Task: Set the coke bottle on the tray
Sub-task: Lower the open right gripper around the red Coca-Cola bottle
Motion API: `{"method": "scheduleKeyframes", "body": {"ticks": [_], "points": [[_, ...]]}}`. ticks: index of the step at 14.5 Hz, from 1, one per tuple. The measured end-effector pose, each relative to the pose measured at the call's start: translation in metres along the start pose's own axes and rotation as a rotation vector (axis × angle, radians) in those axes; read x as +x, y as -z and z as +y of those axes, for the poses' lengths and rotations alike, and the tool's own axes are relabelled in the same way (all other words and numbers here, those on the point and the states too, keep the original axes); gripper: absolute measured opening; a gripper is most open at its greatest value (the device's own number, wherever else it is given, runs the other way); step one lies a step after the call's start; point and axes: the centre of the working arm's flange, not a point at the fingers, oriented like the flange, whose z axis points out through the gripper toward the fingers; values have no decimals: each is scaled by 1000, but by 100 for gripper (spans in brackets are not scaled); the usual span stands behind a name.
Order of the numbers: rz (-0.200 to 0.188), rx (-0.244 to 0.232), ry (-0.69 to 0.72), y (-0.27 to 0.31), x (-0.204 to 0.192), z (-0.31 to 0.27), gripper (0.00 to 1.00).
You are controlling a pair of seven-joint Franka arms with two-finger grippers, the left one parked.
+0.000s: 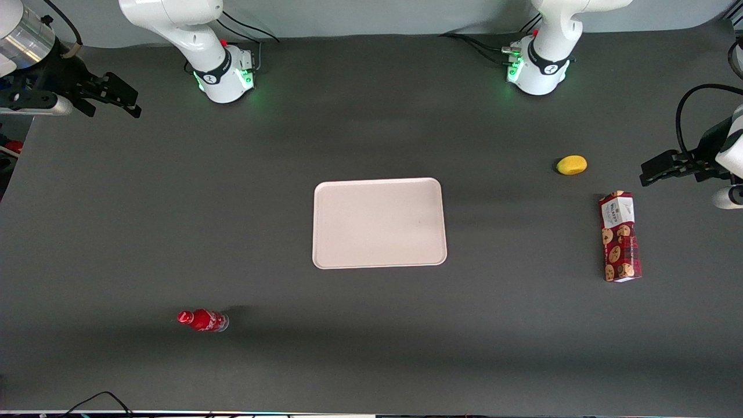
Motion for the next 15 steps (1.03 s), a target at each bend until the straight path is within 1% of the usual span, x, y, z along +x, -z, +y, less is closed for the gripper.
{"method": "scheduleKeyframes", "body": {"ticks": [2,4,5,7,8,10,12,13,15], "points": [[-2,2,-10,0,6,2,100],[4,-8,-11,3,13,2,100],[9,-19,-10,4,19,2,100],[20,-63,0,3,44,-3,100],[23,-76,7,-2,66,-9,100],[26,-79,20,-26,123,-22,100],[34,-74,29,-74,185,-34,100],[49,-70,36,-105,212,-40,100],[91,-63,55,-167,253,-53,100]]}}
